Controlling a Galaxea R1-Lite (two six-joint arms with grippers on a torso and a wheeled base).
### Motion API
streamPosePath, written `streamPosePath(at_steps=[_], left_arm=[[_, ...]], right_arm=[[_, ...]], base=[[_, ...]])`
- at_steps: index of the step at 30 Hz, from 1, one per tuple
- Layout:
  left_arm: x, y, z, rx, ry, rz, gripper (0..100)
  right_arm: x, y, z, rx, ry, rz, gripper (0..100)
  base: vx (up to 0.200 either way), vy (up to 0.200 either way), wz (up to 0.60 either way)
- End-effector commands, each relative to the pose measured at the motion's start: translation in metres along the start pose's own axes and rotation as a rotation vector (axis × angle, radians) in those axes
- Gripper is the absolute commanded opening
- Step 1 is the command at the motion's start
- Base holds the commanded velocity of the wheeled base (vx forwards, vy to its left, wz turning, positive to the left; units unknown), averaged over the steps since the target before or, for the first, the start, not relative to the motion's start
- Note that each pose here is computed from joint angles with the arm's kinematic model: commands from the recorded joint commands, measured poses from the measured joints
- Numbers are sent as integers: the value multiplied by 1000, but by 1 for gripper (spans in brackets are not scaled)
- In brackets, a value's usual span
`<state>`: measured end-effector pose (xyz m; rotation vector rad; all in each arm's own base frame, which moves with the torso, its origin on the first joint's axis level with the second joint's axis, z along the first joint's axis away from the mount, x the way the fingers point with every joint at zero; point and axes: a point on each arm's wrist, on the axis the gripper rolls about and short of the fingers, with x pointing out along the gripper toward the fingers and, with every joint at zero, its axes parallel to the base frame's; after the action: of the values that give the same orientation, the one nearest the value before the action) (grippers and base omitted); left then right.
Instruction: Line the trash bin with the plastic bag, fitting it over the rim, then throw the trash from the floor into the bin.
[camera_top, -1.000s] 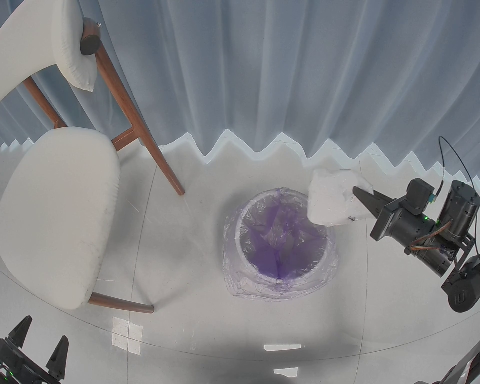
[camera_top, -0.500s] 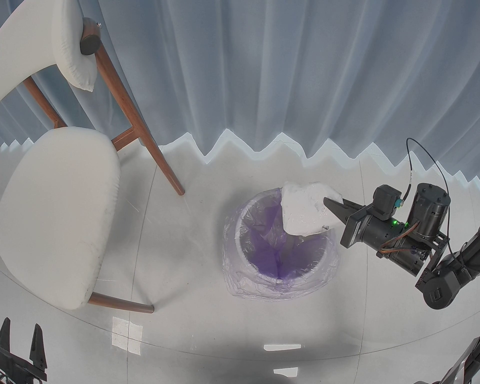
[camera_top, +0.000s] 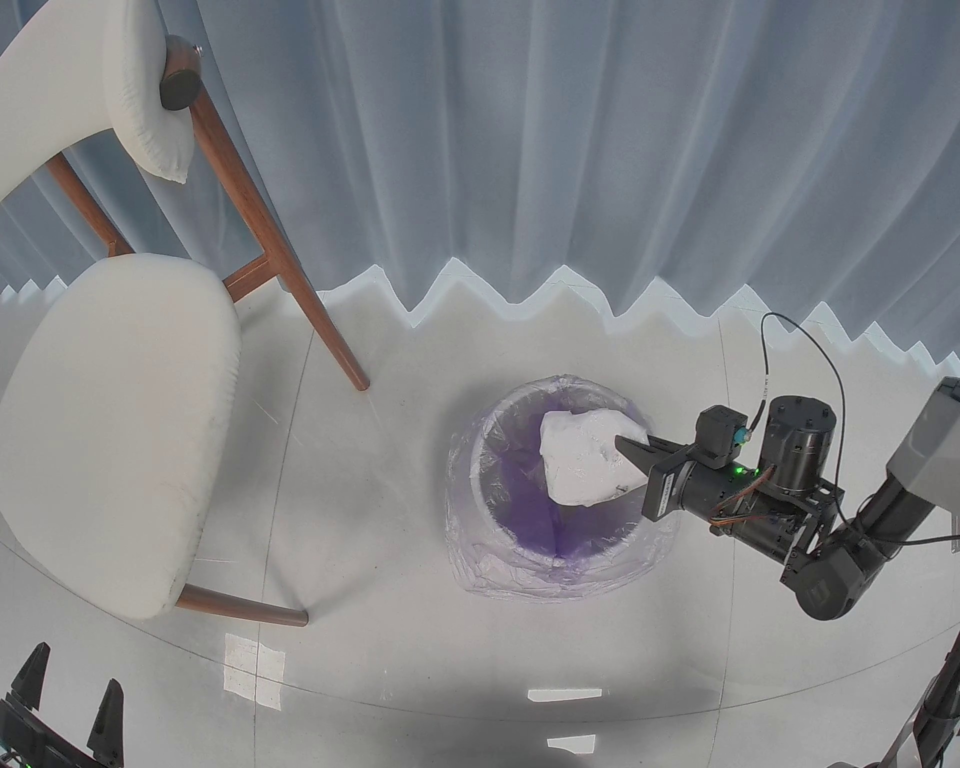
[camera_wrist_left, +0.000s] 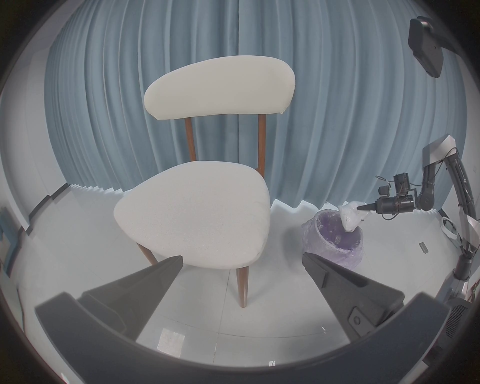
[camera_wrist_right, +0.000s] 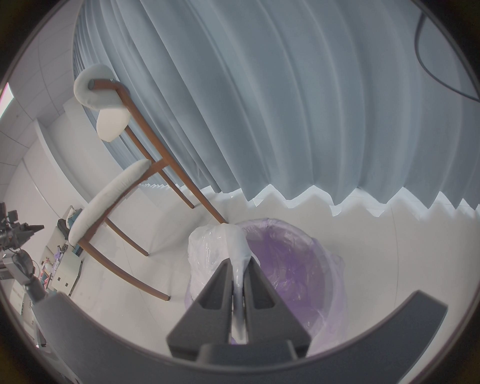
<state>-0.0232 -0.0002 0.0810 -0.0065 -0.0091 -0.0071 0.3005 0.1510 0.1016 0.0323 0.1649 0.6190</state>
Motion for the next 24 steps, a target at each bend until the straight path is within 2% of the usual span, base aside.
streamPosePath(at_steps=[1,9,15,19,24], left_arm=[[0,0,-5,-3,6,9,100],[0,0,-5,-3,6,9,100],[0,0,-5,-3,6,9,100],[0,0,-5,-3,6,9,100],[0,0,-5,-3,6,7,100]], right_arm=[[29,-6,-27,4,43,-1,0],[68,-8,-37,5,8,-35,0],[70,-9,-43,40,20,-50,0],[71,-12,-47,83,24,-107,0],[71,-11,-46,97,23,-114,0]], base=[[0,0,0],[0,0,0],[0,0,0],[0,0,0],[0,0,0]])
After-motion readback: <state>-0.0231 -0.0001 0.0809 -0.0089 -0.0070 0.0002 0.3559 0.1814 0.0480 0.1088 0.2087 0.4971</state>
